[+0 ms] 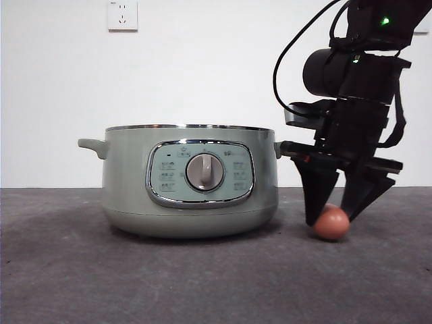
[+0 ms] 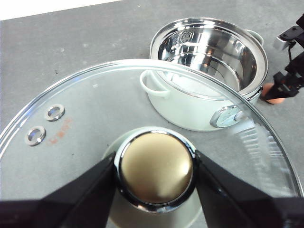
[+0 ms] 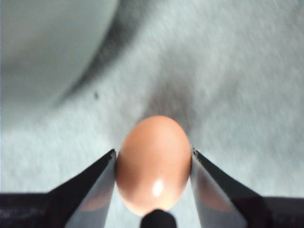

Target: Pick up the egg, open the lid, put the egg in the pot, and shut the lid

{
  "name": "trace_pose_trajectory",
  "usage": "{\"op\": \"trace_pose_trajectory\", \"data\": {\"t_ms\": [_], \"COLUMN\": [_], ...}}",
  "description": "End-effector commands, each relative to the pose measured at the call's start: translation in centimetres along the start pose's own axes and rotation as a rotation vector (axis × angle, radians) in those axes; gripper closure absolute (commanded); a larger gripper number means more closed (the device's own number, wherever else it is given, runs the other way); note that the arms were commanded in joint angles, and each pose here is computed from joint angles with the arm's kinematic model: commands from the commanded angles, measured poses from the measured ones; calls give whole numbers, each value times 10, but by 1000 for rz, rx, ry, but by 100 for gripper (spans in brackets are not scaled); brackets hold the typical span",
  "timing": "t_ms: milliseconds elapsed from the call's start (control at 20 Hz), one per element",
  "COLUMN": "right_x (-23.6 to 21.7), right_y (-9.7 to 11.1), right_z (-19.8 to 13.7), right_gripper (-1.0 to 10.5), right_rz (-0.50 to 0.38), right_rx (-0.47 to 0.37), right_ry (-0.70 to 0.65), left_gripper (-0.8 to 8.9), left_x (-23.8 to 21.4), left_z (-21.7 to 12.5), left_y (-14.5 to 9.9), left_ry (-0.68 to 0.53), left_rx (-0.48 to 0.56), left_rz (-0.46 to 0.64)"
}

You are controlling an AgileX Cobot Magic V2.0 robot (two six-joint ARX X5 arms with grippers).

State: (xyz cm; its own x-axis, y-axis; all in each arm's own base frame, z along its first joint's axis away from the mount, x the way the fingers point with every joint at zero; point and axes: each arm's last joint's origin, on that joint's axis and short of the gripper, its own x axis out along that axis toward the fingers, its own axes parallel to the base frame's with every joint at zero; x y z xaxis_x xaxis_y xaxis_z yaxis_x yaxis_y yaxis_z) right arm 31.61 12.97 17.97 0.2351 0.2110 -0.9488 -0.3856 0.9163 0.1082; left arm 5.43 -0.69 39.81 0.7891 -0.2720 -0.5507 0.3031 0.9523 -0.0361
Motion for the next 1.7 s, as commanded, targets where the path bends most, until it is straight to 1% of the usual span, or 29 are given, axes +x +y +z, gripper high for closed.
{"op": "trace_pose_trajectory", "data": {"t_ms": [50,300,500,650,850,900,1000,1200,1350,1450,1700], "right_x": [-23,-90,-128,-147,-160,-160,-155,-131,-99,-74,-19], "right_y": [3,10,19,33,62,70,85,107,116,118,116], "right_z": [-1,-13,-15,-1,30,41,62,103,127,136,140], "right_gripper": [956,956,957,957,958,958,958,958,958,958,958], "right_rz": [-1,2,14,35,78,86,102,105,93,84,41], "right_rx": [2,-15,-47,-90,-175,-204,-233,-291,-319,-325,-354], "right_ry": [-50,-207,-358,-427,-490,-498,-497,-451,-382,-334,-197], "left_gripper": [822,822,822,822,822,822,822,822,822,822,822], "left_x": [-4,-3,-3,-3,-3,-3,-3,-3,-3,-3,-3], "left_z": [4,4,4,4,4,4,4,5,5,5,4], "left_y": [-1,-1,-1,-1,-1,-1,-2,-2,-2,-2,-2], "left_ry": [-58,-58,-57,-57,-57,-57,-64,-62,-61,-61,-58], "left_rx": [11,11,10,10,10,10,11,10,10,11,10], "left_rz": [-1,-1,-2,-9,-10,-17,-58,-62,-62,-63,-64]}}
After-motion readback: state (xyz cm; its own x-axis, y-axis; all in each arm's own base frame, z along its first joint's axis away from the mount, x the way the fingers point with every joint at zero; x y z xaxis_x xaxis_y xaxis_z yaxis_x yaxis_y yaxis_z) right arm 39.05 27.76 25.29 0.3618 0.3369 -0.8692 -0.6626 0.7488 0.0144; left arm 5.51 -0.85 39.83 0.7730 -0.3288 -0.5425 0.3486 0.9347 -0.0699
